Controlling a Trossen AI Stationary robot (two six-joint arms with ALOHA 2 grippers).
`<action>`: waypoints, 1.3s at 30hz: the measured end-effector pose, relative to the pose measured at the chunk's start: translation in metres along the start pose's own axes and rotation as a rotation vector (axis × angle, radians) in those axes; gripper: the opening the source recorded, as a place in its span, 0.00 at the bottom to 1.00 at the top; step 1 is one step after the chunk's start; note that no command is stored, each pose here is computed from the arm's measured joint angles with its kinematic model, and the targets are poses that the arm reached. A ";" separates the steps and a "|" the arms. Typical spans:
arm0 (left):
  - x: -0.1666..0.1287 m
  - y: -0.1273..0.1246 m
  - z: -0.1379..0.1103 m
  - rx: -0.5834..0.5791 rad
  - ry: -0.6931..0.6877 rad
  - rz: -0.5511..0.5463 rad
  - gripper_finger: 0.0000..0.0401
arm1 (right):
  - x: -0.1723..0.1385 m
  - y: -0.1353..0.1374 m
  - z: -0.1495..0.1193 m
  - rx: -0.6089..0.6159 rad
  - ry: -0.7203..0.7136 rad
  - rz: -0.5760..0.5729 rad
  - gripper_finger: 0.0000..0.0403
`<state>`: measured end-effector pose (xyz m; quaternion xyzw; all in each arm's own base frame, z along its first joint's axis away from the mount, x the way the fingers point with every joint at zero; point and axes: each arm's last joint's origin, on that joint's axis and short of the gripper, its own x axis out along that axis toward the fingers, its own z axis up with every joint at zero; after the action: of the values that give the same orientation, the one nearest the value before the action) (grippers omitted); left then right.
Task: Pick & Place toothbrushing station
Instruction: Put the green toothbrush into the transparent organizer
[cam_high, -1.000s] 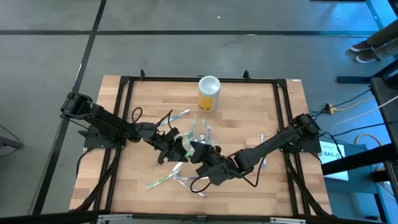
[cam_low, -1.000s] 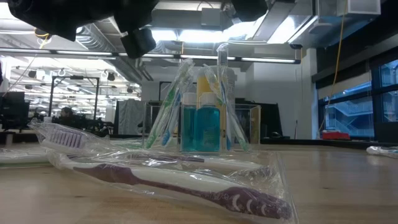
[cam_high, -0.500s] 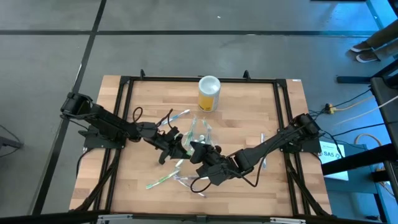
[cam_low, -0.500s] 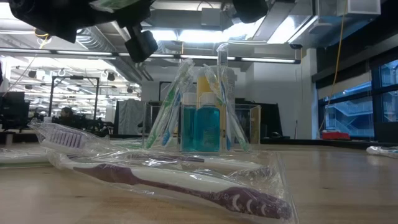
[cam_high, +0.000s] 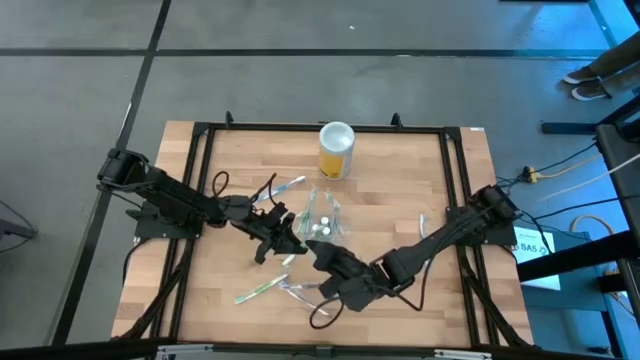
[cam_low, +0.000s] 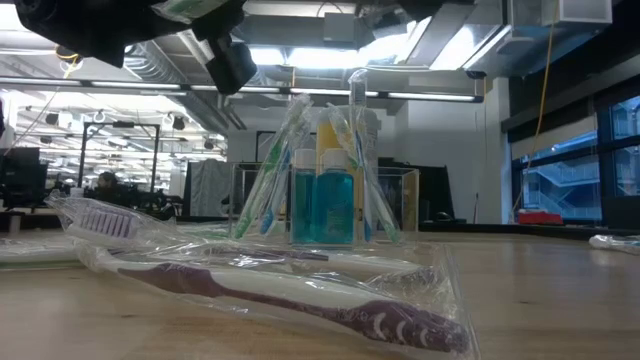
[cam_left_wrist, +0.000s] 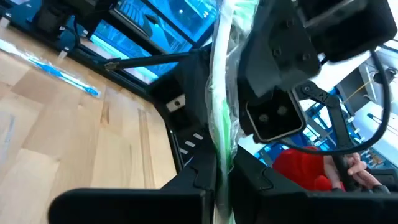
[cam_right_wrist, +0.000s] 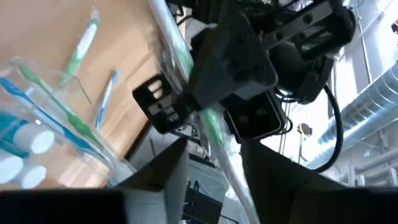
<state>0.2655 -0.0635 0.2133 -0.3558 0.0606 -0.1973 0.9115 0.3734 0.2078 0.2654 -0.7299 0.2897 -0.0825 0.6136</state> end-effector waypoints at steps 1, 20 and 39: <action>0.000 0.000 0.000 0.000 0.000 0.000 0.04 | -0.002 0.000 0.001 0.002 -0.003 -0.001 0.39; 0.000 0.003 -0.001 0.159 -0.013 0.060 0.04 | -0.049 0.002 0.014 0.356 0.173 -0.143 0.49; -0.007 0.013 -0.001 0.706 -0.165 0.723 0.04 | -0.052 0.002 0.010 0.931 0.255 -0.304 0.37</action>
<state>0.2634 -0.0526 0.2035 0.0033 0.0374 0.1508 0.9879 0.3354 0.2436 0.2734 -0.3969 0.1851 -0.3798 0.8149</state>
